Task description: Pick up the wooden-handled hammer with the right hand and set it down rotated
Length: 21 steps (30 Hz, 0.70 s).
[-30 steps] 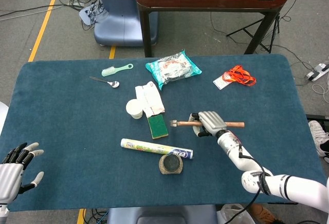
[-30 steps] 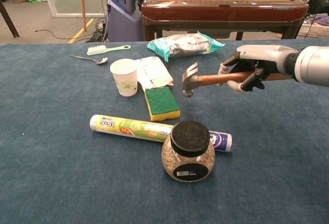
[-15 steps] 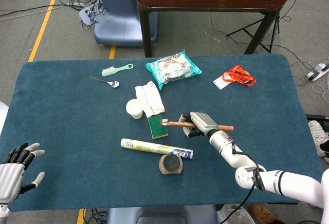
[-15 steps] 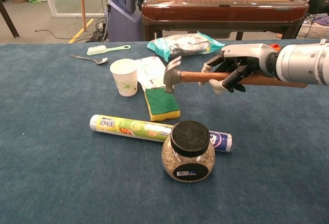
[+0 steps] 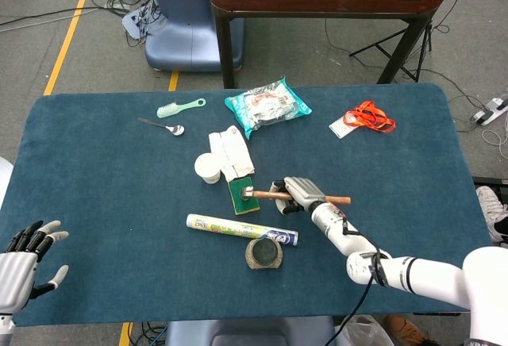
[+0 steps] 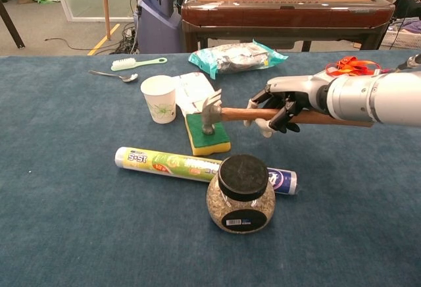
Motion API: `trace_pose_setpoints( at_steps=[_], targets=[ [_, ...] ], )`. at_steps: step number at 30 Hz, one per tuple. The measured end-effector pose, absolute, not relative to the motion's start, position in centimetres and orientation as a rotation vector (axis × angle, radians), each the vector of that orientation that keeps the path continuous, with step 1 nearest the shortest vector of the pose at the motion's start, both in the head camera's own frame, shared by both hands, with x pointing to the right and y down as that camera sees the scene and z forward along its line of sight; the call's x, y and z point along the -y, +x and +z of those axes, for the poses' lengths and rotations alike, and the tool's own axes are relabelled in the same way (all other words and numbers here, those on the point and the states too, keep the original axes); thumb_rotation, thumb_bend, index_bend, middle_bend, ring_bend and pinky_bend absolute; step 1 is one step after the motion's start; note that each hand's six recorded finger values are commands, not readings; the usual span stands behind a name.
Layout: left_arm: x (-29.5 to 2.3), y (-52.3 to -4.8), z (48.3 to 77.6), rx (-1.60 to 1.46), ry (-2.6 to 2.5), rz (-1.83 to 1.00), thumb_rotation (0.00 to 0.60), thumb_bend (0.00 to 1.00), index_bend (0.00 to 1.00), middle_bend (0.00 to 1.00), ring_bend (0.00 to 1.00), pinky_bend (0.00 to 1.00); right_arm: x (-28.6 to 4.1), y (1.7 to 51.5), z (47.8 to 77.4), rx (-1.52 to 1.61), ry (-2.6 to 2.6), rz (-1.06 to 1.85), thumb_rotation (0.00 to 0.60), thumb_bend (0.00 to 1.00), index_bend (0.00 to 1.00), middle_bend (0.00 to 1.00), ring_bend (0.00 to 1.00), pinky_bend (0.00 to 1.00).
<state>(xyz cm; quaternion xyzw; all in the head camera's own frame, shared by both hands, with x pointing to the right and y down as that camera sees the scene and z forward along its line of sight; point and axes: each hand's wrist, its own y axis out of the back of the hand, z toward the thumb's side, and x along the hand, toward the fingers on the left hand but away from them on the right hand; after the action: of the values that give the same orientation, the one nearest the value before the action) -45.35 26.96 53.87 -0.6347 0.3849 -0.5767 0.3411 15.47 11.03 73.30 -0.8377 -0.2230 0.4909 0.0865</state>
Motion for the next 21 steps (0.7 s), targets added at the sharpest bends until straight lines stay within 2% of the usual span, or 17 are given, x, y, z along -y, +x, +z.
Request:
trace_pose_setpoints(
  at_steps=[11, 21],
  targets=[
    [-27.1, -45.0, 54.0, -0.989, -1.656, -1.497, 0.600, 0.25, 0.28, 0.17, 0.08, 0.13, -10.1, 17.7, 71.0, 0.745, -2.486, 1.434, 0.600, 1.00, 0.79, 0.83, 0.69, 0.78],
    [-27.1, -44.9, 54.2, -0.980, -1.657, -1.500, 0.600, 0.25, 0.28, 0.17, 0.08, 0.13, -10.4, 22.3, 71.6, 0.800, -2.429, 1.518, 0.600, 1.00, 0.79, 0.82, 0.69, 0.77]
  ],
)
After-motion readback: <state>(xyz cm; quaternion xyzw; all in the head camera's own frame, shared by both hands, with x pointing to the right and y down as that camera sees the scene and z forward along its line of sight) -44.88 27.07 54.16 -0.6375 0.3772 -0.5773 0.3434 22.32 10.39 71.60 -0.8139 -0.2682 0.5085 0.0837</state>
